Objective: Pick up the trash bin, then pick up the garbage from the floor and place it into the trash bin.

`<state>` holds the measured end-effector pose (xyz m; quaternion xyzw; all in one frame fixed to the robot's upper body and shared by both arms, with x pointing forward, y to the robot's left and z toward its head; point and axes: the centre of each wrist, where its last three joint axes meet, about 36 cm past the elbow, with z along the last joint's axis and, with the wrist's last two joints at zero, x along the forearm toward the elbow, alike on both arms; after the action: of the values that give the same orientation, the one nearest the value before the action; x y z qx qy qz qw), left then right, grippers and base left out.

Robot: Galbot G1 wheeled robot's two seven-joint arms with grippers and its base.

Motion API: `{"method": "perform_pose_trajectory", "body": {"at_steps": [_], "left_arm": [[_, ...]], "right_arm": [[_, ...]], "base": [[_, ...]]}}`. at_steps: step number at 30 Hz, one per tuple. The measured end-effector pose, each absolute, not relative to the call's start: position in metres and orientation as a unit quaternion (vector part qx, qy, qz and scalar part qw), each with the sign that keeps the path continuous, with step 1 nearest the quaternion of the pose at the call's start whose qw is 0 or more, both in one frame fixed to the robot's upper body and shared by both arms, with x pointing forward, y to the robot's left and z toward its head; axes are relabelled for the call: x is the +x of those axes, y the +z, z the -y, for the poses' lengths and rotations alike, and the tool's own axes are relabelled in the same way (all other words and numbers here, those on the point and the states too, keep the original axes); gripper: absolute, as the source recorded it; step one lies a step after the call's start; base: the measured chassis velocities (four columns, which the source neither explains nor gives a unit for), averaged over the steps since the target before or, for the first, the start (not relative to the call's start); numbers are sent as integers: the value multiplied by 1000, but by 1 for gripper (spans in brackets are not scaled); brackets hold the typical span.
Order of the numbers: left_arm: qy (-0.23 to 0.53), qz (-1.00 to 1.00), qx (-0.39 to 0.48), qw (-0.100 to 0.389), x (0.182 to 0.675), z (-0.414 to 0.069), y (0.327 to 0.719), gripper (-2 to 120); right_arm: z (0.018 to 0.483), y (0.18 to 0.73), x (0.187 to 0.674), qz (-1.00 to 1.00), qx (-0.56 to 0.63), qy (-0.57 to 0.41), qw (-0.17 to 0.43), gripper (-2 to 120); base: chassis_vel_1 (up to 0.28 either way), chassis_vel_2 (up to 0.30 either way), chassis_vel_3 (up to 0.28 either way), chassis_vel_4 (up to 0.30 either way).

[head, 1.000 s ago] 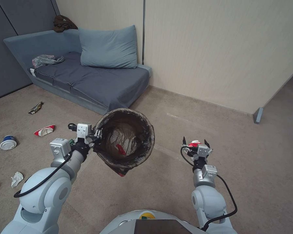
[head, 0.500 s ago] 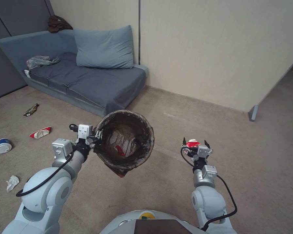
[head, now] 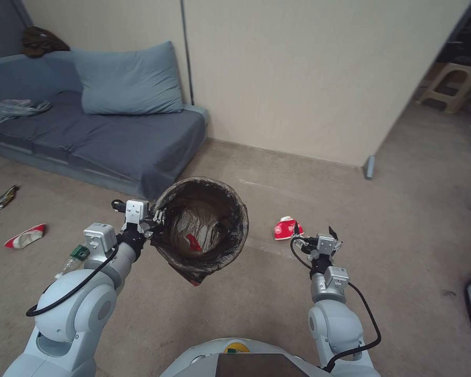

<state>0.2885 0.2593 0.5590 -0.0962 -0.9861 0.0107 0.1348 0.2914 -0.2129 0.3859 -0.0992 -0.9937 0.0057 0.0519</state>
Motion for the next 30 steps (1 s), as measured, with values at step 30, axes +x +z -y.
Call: {"method": "perform_pose_trajectory", "body": {"at_steps": [30], "left_arm": [[47,985,-92,135,288,-257,560,5]], "right_arm": [[216,385,290,996,-84,8,34,100]], "base": [[-18,-22,-18,-17]]}}
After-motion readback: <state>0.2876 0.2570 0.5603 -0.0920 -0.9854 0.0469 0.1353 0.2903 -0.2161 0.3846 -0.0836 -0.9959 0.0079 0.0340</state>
